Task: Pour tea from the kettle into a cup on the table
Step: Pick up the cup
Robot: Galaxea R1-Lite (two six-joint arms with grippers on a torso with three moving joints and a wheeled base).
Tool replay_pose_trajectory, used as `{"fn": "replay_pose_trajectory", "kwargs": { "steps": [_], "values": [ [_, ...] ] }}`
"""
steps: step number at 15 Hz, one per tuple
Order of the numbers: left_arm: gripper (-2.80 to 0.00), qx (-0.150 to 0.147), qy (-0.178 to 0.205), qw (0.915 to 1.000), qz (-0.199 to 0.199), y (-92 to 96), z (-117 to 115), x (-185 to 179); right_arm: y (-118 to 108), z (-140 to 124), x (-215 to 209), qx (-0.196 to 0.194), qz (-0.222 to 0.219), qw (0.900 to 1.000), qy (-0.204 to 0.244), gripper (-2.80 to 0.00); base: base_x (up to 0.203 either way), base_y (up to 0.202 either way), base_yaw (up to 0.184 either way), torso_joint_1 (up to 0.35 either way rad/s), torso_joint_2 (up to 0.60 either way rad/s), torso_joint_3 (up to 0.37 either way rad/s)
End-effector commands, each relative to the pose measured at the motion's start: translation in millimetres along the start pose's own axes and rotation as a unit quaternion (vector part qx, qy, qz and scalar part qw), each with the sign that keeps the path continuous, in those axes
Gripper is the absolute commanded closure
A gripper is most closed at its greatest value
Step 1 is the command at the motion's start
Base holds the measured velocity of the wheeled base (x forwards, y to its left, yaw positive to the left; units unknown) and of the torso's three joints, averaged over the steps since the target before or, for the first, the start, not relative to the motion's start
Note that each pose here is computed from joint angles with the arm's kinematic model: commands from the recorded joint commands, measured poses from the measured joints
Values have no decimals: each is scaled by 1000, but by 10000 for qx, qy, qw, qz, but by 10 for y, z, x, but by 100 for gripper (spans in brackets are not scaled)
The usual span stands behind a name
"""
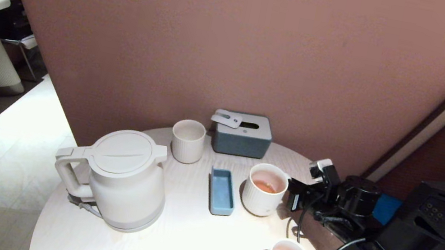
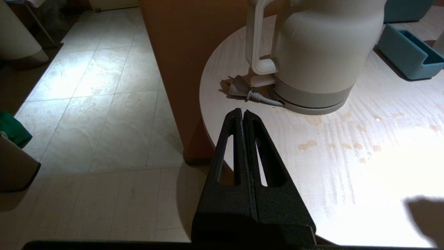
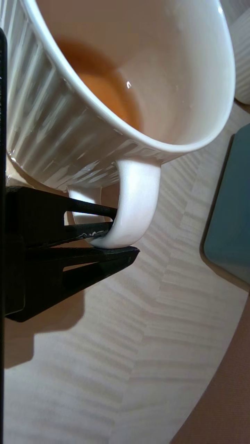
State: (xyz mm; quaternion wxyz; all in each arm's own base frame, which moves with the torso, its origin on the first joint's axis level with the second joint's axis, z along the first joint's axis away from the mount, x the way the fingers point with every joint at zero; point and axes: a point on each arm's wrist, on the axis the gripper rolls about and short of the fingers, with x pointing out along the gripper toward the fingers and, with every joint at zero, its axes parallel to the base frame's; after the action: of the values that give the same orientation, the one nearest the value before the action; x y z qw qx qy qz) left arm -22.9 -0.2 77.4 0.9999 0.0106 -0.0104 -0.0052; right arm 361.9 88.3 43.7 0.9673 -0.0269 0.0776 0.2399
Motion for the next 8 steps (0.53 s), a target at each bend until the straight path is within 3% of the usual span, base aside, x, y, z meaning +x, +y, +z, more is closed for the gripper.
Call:
{"fn": "replay_pose_trajectory", "kwargs": {
  "steps": [1, 8],
  "values": [
    [0, 2, 4, 10000, 0, 0, 1, 1, 14, 75, -76, -19, 3, 10000, -79, 0, 0, 0, 0, 0, 0, 0],
    [0, 2, 4, 10000, 0, 0, 1, 1, 49, 79, -257, 20, -177, 9998, 98, 0, 0, 0, 0, 0, 0, 0]
  ]
}}
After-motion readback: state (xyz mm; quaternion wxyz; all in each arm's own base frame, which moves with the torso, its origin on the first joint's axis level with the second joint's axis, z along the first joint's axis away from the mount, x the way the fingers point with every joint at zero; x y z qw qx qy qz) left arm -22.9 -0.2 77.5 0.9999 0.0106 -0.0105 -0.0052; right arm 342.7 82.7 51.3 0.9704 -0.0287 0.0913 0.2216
